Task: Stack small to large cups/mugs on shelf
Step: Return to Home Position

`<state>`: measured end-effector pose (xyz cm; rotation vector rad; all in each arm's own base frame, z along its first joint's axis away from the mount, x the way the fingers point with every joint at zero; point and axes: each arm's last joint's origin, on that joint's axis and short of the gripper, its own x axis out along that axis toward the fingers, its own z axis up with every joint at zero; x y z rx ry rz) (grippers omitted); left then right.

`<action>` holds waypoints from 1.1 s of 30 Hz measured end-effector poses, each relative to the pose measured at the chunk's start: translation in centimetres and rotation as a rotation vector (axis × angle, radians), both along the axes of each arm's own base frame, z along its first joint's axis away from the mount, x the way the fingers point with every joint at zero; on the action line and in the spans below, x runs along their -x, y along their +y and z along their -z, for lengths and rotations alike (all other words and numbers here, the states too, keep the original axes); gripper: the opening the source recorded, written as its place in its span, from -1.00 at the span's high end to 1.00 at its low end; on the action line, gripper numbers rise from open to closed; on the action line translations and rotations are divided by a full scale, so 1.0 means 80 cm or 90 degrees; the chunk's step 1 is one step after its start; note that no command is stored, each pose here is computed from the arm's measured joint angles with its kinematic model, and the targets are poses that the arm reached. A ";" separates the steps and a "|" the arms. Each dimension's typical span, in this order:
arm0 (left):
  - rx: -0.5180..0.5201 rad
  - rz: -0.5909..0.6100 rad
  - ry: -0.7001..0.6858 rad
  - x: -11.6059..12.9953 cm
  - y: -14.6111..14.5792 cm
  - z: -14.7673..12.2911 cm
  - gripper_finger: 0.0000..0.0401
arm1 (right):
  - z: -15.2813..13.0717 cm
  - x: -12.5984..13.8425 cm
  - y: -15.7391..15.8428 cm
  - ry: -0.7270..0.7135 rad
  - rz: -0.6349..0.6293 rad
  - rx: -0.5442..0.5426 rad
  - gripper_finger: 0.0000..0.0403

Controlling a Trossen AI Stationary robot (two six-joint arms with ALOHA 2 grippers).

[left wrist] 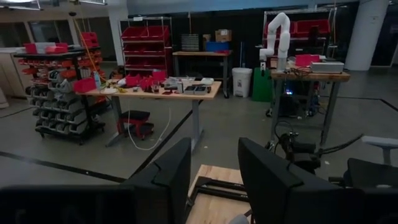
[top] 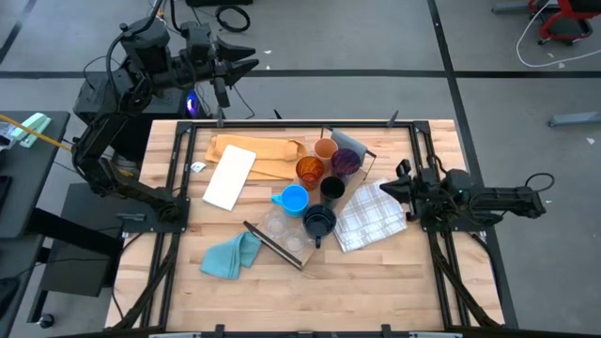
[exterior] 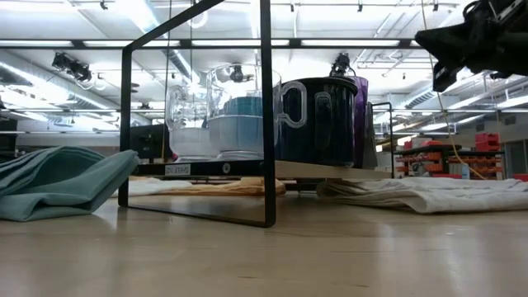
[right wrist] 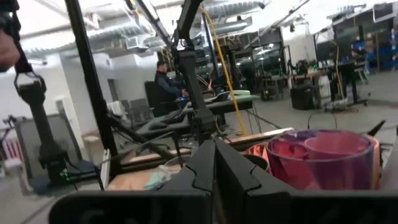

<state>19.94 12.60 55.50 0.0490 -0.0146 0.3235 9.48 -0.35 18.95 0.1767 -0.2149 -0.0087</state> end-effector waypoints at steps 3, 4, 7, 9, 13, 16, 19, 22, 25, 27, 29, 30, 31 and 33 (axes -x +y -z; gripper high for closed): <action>-0.010 0.000 0.003 0.000 0.000 0.000 0.28 | -0.001 0.000 0.001 -0.003 -0.010 0.031 0.96; -0.012 0.000 0.004 0.000 0.000 0.000 0.28 | 0.000 0.000 0.001 -0.002 -0.013 0.038 0.97; -0.014 0.000 0.004 0.000 0.000 0.000 0.30 | 0.007 -0.002 0.001 0.017 -0.019 0.039 0.98; -0.014 0.000 0.004 0.000 0.000 0.000 0.31 | 0.008 -0.002 0.001 0.018 -0.019 0.035 0.97; -0.014 0.000 0.004 0.000 0.000 0.000 0.32 | 0.006 -0.001 0.001 0.012 -0.018 0.039 0.95; -0.015 0.000 0.004 0.000 0.000 0.000 0.31 | 0.014 -0.003 0.001 0.055 -0.021 0.030 0.95; -0.021 0.000 0.007 0.000 0.000 0.000 0.29 | 0.020 -0.003 0.001 0.084 -0.023 0.022 0.97; -0.031 0.000 0.010 0.000 0.000 0.000 0.28 | 0.021 -0.003 0.001 0.091 -0.017 0.049 0.99; -0.031 0.000 0.010 0.000 0.000 0.000 0.30 | 0.024 -0.004 0.001 0.108 -0.003 0.064 0.99; -0.031 0.000 0.010 0.000 0.000 0.000 0.32 | 0.025 -0.004 0.000 0.111 -0.001 0.065 0.99; -0.031 0.000 0.010 0.000 0.000 0.000 0.33 | 0.027 -0.004 0.000 0.121 0.002 0.073 0.99; -0.031 0.000 0.010 0.000 0.000 0.000 0.33 | 0.027 -0.004 0.000 0.126 0.006 0.083 0.99; -0.031 0.000 0.010 0.000 0.000 0.000 0.34 | 0.028 -0.004 0.000 0.127 0.008 0.093 0.99; -0.031 0.000 0.010 0.000 0.000 0.000 0.33 | 0.027 -0.004 0.000 0.126 0.011 0.107 0.99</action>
